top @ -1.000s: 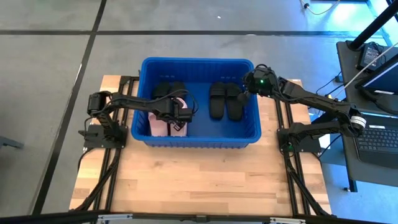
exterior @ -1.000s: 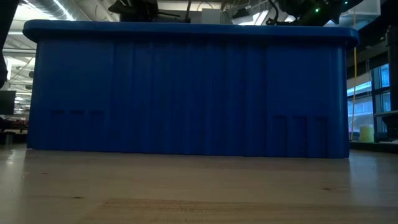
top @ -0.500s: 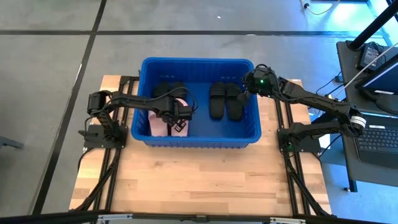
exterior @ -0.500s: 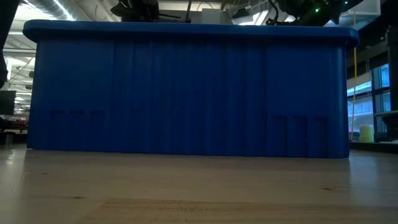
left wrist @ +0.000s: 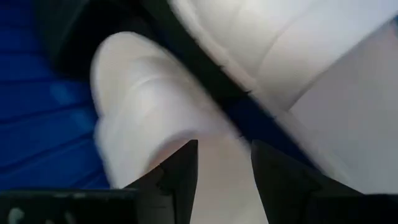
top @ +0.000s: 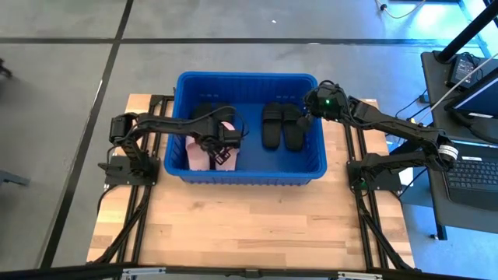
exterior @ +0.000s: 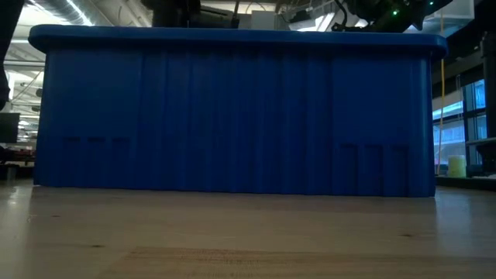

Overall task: Pick and place slides into bin
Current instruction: Adjust the pink slides in the organizer bin

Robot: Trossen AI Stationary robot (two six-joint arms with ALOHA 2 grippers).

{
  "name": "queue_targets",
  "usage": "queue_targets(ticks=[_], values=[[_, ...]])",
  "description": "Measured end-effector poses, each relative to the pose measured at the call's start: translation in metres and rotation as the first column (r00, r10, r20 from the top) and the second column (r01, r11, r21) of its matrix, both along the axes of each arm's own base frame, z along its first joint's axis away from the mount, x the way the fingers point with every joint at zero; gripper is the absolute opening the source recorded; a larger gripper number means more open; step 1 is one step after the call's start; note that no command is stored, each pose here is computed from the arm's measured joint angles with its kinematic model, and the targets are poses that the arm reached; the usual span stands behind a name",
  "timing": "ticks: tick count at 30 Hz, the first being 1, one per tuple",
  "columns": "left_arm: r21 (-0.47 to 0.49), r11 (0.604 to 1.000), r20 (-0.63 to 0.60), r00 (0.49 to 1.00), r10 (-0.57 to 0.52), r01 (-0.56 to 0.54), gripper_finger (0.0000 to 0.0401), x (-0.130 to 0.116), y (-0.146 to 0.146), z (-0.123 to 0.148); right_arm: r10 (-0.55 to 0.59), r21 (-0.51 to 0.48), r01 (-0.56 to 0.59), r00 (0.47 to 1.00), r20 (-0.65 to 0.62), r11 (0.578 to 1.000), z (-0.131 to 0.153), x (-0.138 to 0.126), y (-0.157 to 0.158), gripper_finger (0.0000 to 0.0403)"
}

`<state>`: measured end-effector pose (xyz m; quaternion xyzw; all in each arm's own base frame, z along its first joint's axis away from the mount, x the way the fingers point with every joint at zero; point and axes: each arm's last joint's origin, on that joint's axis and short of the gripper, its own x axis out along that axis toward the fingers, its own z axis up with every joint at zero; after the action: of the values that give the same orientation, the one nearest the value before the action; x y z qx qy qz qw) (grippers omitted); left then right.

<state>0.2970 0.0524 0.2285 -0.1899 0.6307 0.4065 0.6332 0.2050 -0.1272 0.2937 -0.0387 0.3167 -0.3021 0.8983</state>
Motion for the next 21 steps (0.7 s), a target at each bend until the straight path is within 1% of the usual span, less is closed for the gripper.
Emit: queue_targets(ticks=[6, 10, 16, 18, 19, 21], values=[[0.017, 1.0, -0.007, 1.0, 0.0, 0.0, 0.0143, 0.001, 0.001, 0.016, 0.008, -0.009, -0.008, 1.0, -0.009, 1.0, 0.0, 0.0, 0.0, 0.0251], [0.022, 1.0, 0.01, 1.0, -0.002, 0.001, 0.0143, 0.004, 0.001, 0.026, 0.009, -0.009, -0.009, 1.0, -0.009, 1.0, 0.0, 0.0, 0.0, 0.0251], [0.003, 0.999, -0.076, 0.997, -0.034, 0.035, 0.0143, -0.003, -0.003, 0.05, 0.008, -0.008, -0.008, 1.0, -0.008, 1.0, 0.0, 0.0, 0.0, 0.0251], [-0.025, 0.997, -0.109, 0.991, -0.077, 0.074, 0.0143, -0.006, -0.004, 0.06, 0.008, -0.008, -0.008, 1.0, -0.008, 1.0, 0.0, 0.0, 0.0, 0.0251], [-0.046, 0.992, -0.099, 0.987, -0.126, 0.121, 0.0143, -0.005, -0.004, 0.063, 0.008, -0.008, -0.008, 1.0, -0.008, 1.0, 0.0, 0.0, 0.0, 0.0251], [-0.103, 0.966, -0.062, 0.967, -0.246, 0.238, 0.0143, -0.007, -0.007, 0.073, 0.008, -0.008, -0.008, 1.0, -0.007, 1.0, 0.0, 0.0, 0.0, 0.0251]])
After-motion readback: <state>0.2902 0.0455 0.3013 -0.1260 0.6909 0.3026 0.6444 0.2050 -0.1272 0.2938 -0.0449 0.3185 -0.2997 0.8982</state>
